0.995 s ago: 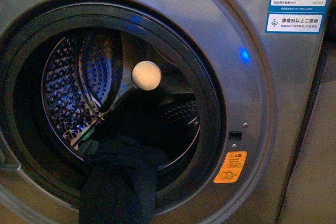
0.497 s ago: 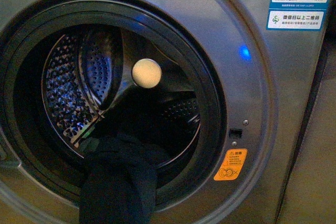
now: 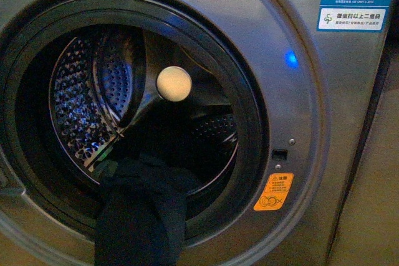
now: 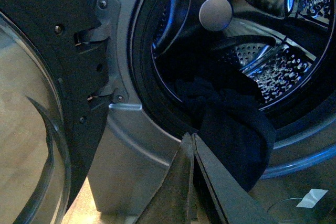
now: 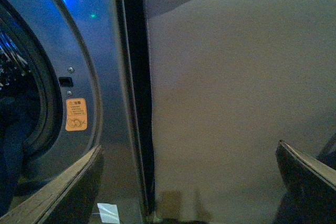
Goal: Put clothes into washing machine
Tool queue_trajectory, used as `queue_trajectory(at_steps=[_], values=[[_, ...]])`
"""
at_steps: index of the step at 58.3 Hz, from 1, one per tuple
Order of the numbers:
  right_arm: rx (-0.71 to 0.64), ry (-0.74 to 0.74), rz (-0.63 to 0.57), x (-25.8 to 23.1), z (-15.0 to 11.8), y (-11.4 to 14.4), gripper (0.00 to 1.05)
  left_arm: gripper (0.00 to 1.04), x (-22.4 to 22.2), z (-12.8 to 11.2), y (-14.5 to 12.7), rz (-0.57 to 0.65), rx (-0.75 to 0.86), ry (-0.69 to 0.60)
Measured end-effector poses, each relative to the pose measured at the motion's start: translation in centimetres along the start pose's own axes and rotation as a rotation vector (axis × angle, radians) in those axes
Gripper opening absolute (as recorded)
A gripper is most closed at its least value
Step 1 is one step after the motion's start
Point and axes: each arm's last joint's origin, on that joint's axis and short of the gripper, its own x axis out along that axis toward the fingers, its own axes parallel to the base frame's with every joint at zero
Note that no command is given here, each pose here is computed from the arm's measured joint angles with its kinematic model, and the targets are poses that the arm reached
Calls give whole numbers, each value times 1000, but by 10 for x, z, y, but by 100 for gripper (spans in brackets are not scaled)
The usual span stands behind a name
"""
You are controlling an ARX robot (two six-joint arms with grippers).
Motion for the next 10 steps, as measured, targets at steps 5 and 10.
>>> queue_trajectory(at_steps=[5, 10], values=[[0, 0, 0, 0, 0, 0, 97, 5, 0, 0, 0, 0, -2, 0], [0, 0, 0, 0, 0, 0, 97, 20, 0, 0, 0, 0, -1, 0]])
